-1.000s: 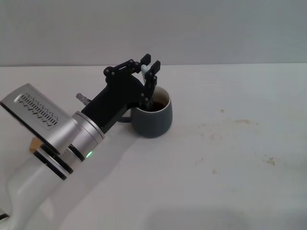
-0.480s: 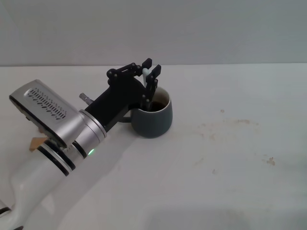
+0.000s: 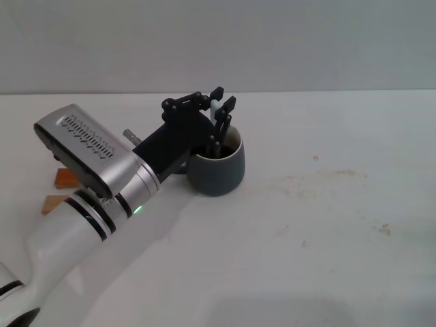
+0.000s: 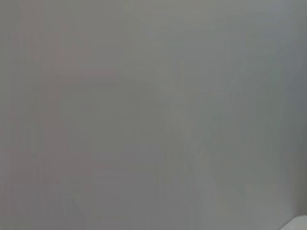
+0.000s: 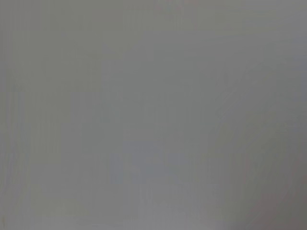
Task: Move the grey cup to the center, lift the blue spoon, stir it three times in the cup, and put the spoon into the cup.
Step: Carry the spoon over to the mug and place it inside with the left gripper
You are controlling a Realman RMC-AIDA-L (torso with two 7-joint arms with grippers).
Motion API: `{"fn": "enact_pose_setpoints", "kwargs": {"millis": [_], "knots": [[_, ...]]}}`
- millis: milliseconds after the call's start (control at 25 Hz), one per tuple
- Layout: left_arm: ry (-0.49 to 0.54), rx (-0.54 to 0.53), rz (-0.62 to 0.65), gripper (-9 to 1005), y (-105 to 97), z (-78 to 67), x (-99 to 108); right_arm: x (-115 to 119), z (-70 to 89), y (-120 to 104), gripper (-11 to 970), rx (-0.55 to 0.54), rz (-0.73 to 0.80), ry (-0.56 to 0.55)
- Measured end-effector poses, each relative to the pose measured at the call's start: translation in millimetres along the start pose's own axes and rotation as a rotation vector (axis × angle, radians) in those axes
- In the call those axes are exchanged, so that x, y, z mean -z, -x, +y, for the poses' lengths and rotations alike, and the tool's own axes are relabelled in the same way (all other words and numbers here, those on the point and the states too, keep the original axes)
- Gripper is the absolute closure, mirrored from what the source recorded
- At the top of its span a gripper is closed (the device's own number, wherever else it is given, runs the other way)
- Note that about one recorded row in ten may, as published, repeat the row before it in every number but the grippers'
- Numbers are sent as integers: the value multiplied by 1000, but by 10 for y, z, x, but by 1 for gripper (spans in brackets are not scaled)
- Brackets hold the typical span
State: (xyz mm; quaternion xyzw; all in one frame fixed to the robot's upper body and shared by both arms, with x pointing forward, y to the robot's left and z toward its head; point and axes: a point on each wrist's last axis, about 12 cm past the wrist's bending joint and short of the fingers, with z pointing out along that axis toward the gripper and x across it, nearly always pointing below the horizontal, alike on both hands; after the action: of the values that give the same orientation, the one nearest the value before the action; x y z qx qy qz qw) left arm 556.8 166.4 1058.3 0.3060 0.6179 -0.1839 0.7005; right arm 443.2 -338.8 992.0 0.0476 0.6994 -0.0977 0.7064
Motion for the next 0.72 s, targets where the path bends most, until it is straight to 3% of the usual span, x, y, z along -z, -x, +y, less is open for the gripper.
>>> {"fn": "enact_pose_setpoints", "kwargs": {"millis": [360,720], "knots": [[-20,-18,3,812,29,7,-94,0,0,-2,961,0,2,0],[-80,-39,9,812,51,-90,-181,-9,10,-3,961,-2,5,3]]}}
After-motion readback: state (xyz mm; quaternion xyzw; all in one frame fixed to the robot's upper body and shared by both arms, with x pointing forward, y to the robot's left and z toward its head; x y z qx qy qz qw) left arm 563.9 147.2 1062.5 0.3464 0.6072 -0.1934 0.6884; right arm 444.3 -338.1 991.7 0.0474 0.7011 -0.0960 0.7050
